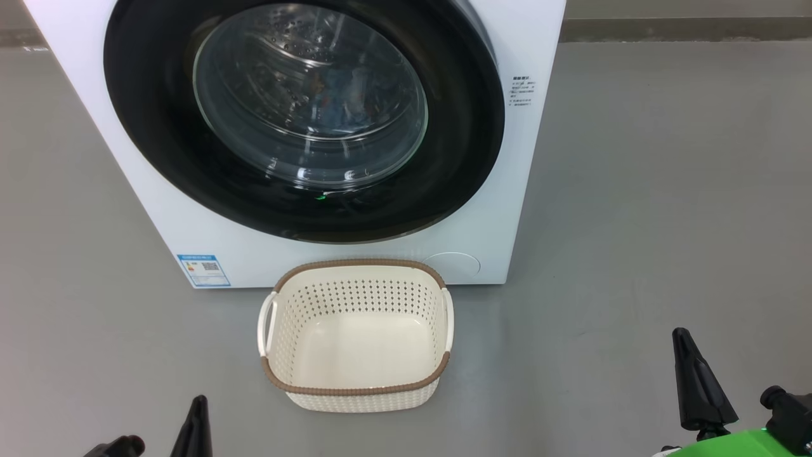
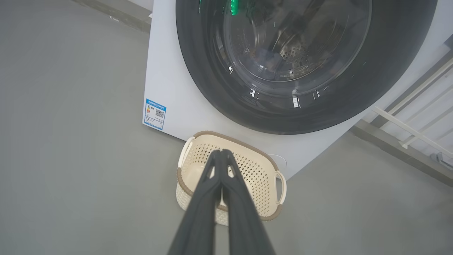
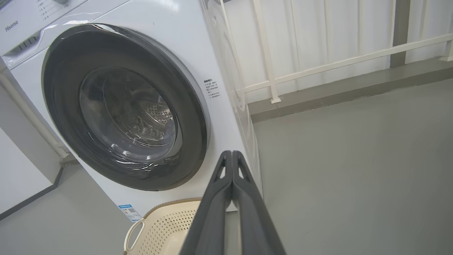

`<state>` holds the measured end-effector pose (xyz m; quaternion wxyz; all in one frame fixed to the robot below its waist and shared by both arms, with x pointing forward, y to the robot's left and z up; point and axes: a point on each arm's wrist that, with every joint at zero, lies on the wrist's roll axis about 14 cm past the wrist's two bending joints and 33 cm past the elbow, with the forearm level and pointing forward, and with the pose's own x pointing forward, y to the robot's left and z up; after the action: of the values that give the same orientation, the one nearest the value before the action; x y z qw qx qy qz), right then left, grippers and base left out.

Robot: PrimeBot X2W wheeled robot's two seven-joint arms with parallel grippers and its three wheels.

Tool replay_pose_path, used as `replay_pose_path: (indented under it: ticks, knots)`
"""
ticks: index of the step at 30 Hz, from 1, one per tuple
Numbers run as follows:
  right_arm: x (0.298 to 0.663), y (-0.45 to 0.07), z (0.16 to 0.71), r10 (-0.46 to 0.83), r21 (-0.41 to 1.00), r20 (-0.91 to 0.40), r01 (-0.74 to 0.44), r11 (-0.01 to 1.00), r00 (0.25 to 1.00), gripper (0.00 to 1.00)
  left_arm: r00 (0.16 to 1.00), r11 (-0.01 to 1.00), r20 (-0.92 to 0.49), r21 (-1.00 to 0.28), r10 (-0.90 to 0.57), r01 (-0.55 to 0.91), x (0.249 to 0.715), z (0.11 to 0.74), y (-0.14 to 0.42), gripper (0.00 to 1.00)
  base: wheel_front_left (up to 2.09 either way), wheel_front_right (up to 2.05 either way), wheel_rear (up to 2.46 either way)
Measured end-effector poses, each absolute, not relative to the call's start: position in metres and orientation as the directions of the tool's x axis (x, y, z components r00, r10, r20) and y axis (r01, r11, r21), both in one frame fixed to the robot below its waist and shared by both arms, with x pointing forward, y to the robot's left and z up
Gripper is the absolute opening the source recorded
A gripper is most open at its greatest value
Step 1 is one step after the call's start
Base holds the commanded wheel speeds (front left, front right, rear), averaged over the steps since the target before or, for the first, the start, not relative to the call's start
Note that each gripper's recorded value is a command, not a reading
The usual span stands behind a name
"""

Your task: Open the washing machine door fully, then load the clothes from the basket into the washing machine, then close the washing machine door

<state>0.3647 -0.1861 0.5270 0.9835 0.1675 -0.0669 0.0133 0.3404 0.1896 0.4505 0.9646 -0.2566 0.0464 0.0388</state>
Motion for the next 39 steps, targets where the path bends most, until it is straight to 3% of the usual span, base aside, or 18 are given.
replay_pose_path:
  ticks: [39]
  knots:
    - [0.368,-0.198,0.503,-0.051,0.692,0.016,0.026,0.721,0.999,0.00,0.986,0.627,-0.154,-0.763,0.060,-0.157,0.349,0.451,0.193,0.00,0.00,0.00,0.00]
